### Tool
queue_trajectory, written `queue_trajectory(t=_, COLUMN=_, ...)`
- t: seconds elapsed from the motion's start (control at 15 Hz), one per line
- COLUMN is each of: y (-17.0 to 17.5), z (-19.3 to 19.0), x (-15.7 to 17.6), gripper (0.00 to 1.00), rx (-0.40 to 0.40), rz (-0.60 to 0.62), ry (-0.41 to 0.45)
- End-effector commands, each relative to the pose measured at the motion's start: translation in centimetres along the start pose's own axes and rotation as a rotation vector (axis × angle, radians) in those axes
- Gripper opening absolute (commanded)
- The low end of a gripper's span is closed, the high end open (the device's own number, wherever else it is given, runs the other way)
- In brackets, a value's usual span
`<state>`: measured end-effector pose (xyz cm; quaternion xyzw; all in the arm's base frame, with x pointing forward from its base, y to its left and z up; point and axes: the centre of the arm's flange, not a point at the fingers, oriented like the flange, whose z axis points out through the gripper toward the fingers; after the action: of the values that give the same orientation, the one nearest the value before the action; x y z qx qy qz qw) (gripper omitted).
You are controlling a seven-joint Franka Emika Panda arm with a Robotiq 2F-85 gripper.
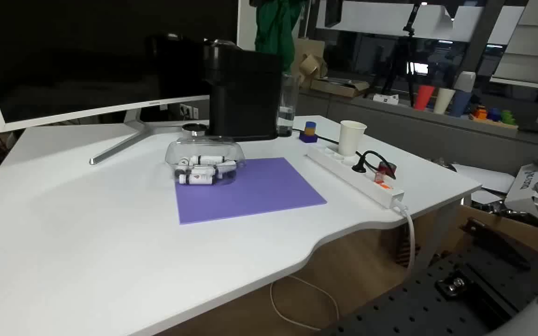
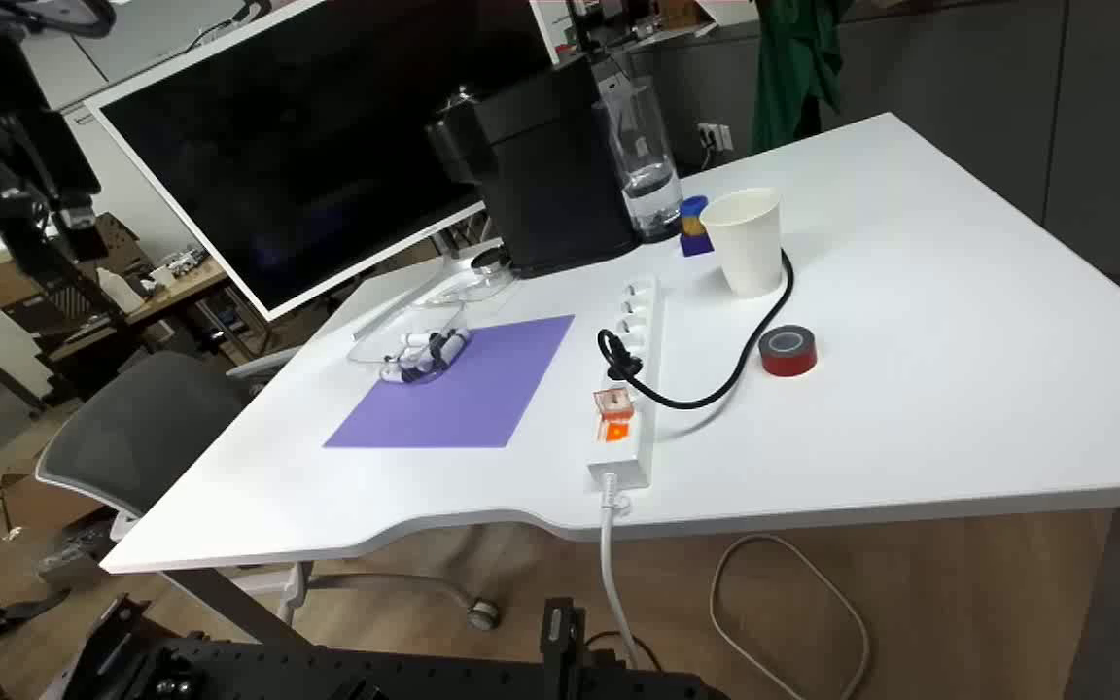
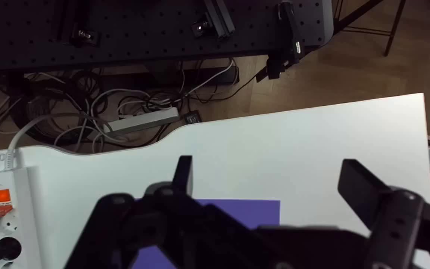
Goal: Turn off the switch on the extension cord
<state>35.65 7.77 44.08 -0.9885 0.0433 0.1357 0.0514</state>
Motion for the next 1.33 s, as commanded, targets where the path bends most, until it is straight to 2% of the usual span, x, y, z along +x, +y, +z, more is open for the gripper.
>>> queue_trajectory(t=0.0, y=0.0, z=0.0, x=0.0, gripper=1.0, rx=0.0, rz=0.0, ry=0.001)
queue_trajectory(t=0.67, y=0.0, z=0.0, x=0.0, gripper=1.0, rx=0.0, rz=0.0, ry=0.003)
queue_trajectory(t=0.8, y=0.5, z=-0.1, x=0.2, gripper=1.0, rx=-0.046, rz=0.006, ry=0.095)
queue_trajectory(t=0.93, y=2.4, z=-0.3, x=1.5, gripper=1.0, rx=-0.096, rz=0.013, ry=0.189)
queue_trajectory(t=1.07, y=5.2, z=-0.2, x=3.1, gripper=1.0, rx=-0.177, rz=0.014, ry=0.284)
queue_trajectory(t=1.27, y=10.5, z=0.6, x=4.9, gripper=1.0, rx=-0.227, rz=0.046, ry=0.347)
